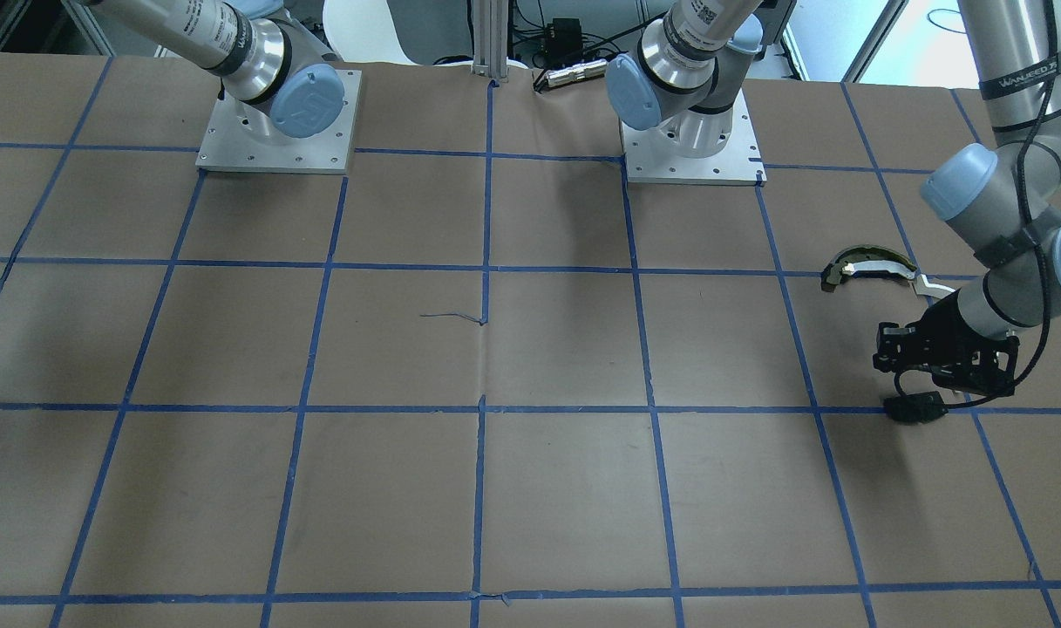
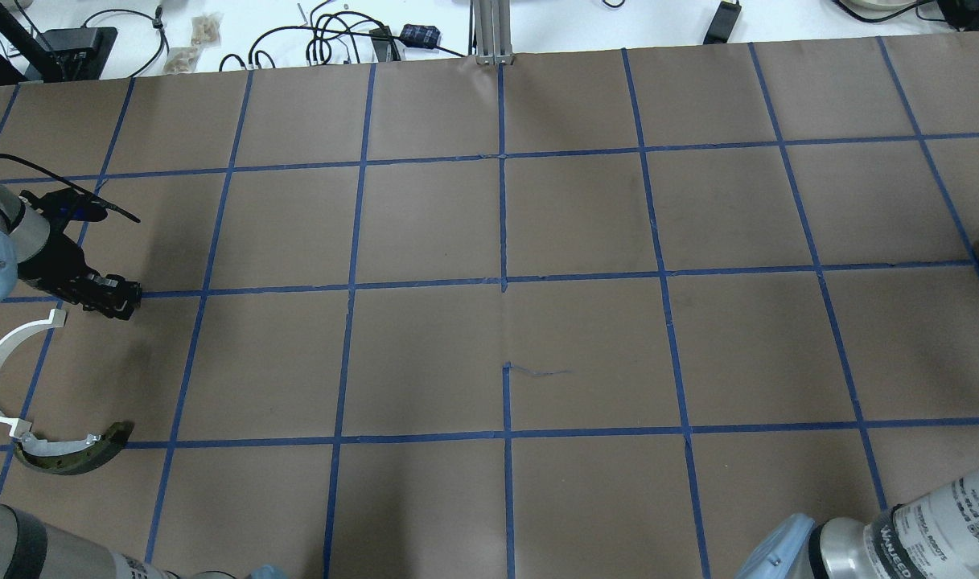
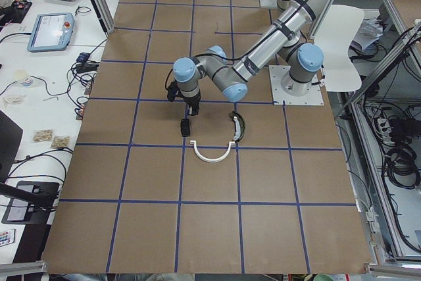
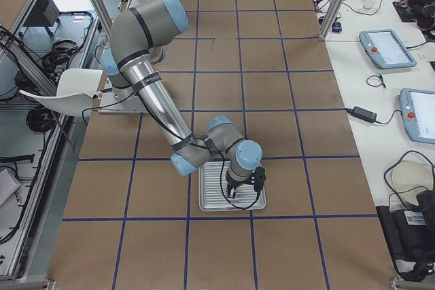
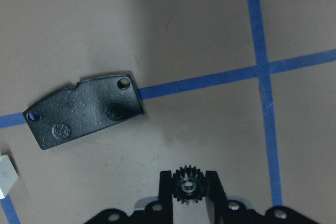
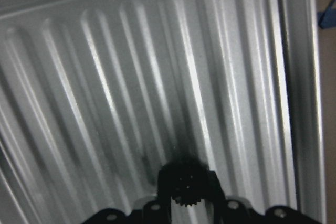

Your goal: Place bearing gear from tray to pile

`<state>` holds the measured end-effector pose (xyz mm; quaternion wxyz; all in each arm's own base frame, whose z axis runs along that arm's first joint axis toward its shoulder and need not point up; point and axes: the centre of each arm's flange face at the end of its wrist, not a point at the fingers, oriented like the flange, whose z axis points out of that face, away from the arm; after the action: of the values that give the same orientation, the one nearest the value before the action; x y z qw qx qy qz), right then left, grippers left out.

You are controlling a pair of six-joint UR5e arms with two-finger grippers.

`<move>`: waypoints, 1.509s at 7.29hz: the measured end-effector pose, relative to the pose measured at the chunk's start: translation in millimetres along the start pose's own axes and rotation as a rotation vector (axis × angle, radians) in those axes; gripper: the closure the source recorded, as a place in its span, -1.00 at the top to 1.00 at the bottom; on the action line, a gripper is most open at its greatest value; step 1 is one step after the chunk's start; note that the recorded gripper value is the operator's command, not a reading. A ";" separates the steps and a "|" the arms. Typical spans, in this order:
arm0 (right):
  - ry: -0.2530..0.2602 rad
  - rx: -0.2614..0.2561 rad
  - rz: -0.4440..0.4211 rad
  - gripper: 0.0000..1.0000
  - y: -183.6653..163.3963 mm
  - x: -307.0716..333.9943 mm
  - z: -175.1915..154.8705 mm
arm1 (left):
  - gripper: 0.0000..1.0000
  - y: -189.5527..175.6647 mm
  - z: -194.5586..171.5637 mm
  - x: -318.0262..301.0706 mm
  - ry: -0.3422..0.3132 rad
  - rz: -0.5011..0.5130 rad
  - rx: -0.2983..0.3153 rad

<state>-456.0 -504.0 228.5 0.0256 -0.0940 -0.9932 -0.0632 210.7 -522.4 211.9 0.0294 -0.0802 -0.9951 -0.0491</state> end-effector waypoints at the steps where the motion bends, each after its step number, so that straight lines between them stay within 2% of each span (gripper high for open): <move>1: -0.016 -0.002 0.001 -1.00 -2.0 -30.3 -31.3 | 0.63 0.5 3.2 -2.7 0.000 -0.007 0.000; 3: -0.059 -0.011 0.009 -1.00 -17.0 -146.5 -87.2 | 0.68 4.1 -5.1 4.0 0.020 -0.017 -0.014; 4: -0.095 -0.016 0.035 -1.00 -21.9 -214.6 -101.7 | 0.69 1.2 -21.1 18.0 0.032 -0.030 -0.010; 6: -0.163 -0.049 0.133 -1.00 -17.7 -366.1 -106.1 | 0.69 -19.2 -80.0 79.3 0.047 -0.079 0.015; 8: -0.181 -0.095 0.193 -1.00 18.9 -534.7 -95.1 | 0.69 -38.6 -112.8 157.3 0.041 -0.133 0.027; 10: -0.235 -0.107 0.249 -1.00 73.8 -664.3 -81.4 | 0.69 -57.3 -117.9 234.1 0.019 -0.159 0.045; 11: -0.261 -0.117 0.271 -1.00 98.9 -708.7 -72.5 | 0.69 -62.9 -114.7 257.1 0.010 -0.150 0.056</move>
<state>260.9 -547.1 267.8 -0.1009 -0.2358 -0.9610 -0.1038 -47.0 -555.6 337.1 0.0329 -0.0044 -0.9992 -0.0236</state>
